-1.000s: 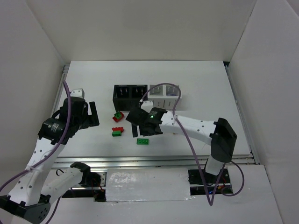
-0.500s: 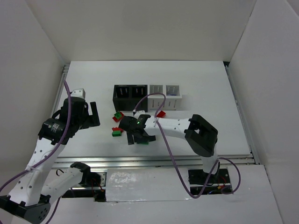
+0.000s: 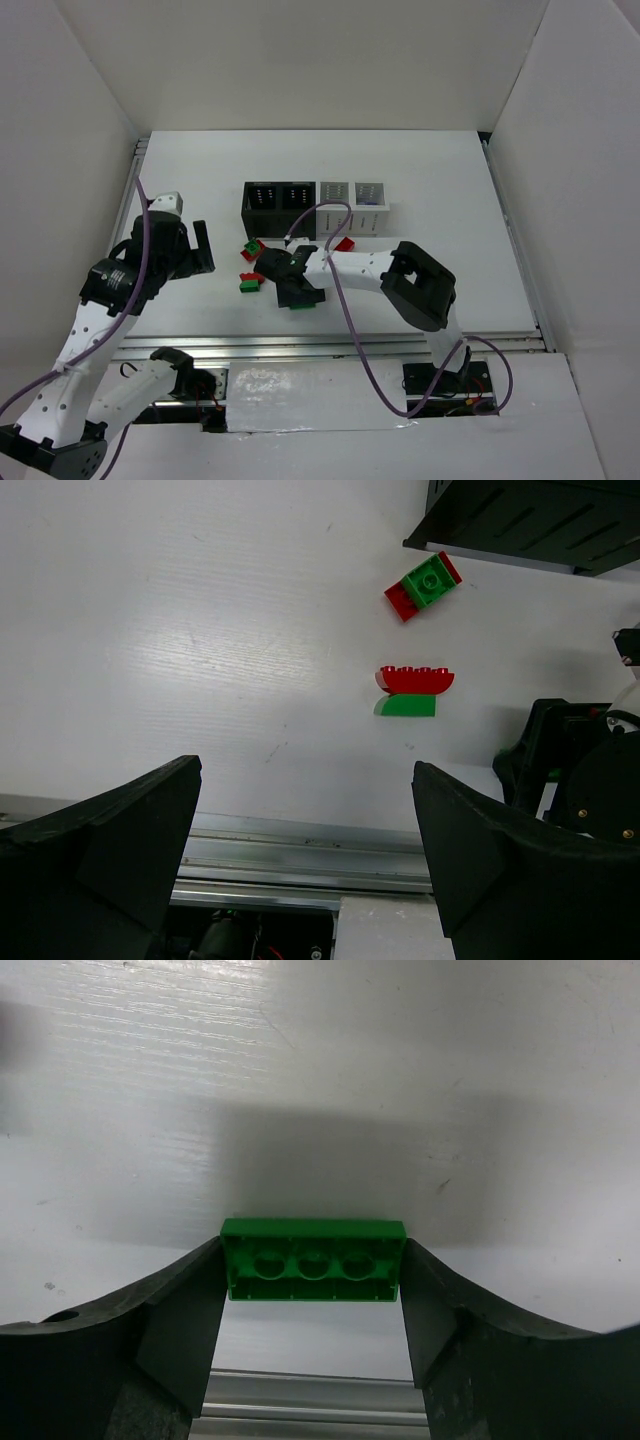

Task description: Sort the legos into containers by color

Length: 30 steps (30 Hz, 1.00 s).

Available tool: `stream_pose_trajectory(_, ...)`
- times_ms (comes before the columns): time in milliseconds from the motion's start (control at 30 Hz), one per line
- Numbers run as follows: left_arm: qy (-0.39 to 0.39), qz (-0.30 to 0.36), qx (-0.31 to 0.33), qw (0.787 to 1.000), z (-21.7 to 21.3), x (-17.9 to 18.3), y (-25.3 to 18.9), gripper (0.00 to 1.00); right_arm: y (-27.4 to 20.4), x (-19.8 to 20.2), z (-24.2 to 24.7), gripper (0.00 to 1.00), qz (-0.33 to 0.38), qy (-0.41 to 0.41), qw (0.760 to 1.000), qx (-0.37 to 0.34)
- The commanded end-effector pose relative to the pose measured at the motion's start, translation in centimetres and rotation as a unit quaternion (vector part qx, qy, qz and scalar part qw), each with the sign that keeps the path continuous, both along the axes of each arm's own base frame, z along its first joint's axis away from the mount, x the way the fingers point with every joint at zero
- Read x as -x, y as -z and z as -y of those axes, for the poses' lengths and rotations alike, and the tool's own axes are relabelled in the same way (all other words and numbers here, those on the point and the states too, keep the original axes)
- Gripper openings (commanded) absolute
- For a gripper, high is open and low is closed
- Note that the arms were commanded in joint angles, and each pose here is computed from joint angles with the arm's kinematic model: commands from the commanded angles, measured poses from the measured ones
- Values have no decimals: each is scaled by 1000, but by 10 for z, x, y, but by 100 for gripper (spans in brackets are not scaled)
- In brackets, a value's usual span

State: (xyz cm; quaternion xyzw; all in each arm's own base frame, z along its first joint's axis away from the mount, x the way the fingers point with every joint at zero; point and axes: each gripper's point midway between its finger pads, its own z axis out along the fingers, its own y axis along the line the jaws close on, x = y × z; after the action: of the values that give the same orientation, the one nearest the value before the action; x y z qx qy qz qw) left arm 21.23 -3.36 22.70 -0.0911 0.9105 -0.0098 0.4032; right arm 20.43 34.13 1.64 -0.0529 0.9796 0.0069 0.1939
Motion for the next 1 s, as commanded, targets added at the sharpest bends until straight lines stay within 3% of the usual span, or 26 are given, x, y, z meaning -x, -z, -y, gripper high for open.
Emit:
stream_pose_trajectory(0,8,14,3,1000,2,-4,-4,100,-28,-10,-3,2,34,6,999,-28)
stream_pose_trajectory(133,6,16,3,1000,1,-3,-5,99,-104,-36,-2,4,97,12,993,-72)
stream_pose_trajectory(267,6,11,3,1000,3,-6,-4,99,-172,-95,20,4,152,14,983,-99)
stream_pose_trajectory(500,5,8,3,1000,2,-6,-5,100,-187,-188,68,6,168,44,984,-29)
stream_pose_trajectory(733,-2,22,4,1000,-1,-2,-7,99,-190,-233,88,14,177,55,982,-24)
stream_pose_trajectory(833,-4,28,6,1000,-2,0,-9,100,-188,-236,87,22,175,49,983,-27)
stream_pose_trajectory(867,-5,29,6,1000,-3,1,-10,99,-187,-237,88,37,174,49,983,-25)
stream_pose_trajectory(933,-8,28,7,1000,-3,1,-9,99,-187,-239,88,56,176,47,983,-24)
stream_pose_trajectory(967,-6,27,7,1000,-3,0,-9,100,-186,-241,89,60,176,47,983,-23)
